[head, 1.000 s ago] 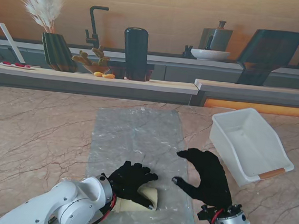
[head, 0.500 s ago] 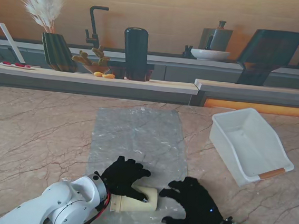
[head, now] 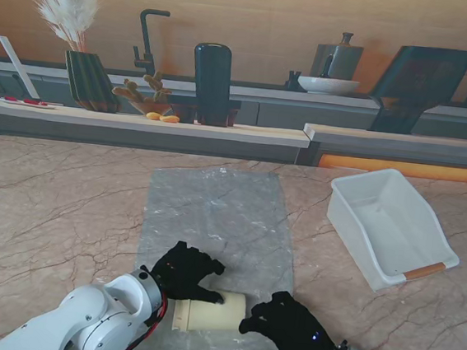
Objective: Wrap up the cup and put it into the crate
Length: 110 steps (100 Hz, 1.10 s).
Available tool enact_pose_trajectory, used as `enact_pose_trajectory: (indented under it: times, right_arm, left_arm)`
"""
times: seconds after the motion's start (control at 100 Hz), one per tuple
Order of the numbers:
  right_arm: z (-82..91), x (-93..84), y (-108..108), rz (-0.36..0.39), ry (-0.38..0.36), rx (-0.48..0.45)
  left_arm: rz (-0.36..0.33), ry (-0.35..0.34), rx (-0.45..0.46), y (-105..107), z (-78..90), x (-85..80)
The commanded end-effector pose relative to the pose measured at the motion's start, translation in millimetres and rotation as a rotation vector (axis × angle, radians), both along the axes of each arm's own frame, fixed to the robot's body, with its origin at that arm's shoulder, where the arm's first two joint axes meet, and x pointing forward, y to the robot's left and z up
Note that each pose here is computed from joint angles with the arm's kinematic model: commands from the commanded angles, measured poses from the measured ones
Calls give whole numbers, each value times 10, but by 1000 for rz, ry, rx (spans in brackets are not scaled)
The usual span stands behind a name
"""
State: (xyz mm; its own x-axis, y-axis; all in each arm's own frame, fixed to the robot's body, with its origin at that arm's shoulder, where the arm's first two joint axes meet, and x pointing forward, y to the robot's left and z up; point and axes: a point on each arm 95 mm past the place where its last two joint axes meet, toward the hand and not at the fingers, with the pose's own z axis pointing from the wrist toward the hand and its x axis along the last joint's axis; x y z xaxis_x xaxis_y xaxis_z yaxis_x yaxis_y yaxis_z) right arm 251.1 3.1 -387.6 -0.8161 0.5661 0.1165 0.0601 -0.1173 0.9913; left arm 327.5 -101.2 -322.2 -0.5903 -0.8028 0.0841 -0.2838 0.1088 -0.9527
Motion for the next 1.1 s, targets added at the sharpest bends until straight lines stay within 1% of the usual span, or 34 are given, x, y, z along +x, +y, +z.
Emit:
enact_pose_trajectory:
  times: [0.0,0.07,0.18,0.29,0.43,0.58,0.65,0.74,0.87,1.09]
  right_arm:
    - [-48,-13,14,18,-4,-17]
    - [-91,-2,26,41,-23,-32]
    - [-183,31,38,65,-43,-31]
    - [-241,37,41,84,-24,-62]
    - [-260,33,57,104,18,-142]
    - [-238,27,95,94,54,-213]
    - [-235,25,102,87,57,-249]
    - [-245,22,111,75,41,-273]
    - [-283,22,135,52,8,-287]
    - [-352,65,182,33,6,-240]
  left_arm:
    - [-1,24,0,-19,-26,-18]
    - [0,31,1,-22,-41,-14]
    - [2,34,1,-25,-57,-10]
    - [7,35,-2,-24,-59,-9]
    - [12,38,-10,-19,-68,2]
    - [19,47,-13,-12,-86,22]
    - [19,52,-15,-11,-90,29]
    - [20,53,-18,-10,-89,33]
    - [20,52,-22,-6,-87,34]
    - [13,52,-31,-8,-88,34]
